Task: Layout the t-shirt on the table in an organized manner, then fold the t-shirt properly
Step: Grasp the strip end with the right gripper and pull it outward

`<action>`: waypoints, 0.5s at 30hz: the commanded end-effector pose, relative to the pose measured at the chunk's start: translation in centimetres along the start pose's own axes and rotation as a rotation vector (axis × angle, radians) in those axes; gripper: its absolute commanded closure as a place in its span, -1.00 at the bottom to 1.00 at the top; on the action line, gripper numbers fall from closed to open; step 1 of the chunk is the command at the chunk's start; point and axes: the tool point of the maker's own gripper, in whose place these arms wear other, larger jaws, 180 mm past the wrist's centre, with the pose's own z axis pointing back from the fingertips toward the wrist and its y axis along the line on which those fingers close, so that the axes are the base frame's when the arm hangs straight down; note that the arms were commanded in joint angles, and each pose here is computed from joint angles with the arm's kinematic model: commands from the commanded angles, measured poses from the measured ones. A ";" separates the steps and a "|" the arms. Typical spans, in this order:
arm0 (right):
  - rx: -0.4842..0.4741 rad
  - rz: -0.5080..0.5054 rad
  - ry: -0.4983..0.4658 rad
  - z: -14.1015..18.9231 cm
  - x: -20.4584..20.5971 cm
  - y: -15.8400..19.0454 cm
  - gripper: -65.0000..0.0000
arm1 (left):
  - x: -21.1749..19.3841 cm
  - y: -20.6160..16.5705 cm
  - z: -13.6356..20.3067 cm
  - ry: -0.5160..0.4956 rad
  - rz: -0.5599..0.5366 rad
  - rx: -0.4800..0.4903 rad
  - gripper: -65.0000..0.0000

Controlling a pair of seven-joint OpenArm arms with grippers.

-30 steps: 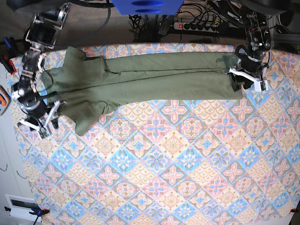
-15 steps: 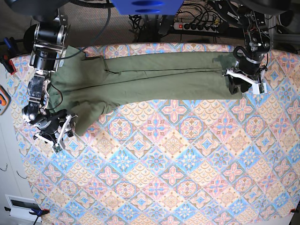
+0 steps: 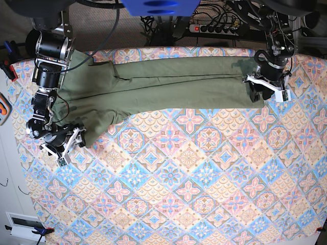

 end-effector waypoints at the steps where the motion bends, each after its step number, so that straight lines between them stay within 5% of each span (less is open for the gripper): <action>1: -0.021 0.005 -0.070 0.6 2.7 -1.0 -0.24 | 1.2 -0.1 0.2 -0.038 -0.015 -0.007 0.18; 15: 0.038 -0.017 -0.085 -0.7 3.1 2.2 -0.24 | 1.2 -0.1 0.2 -0.037 -0.014 -0.007 0.18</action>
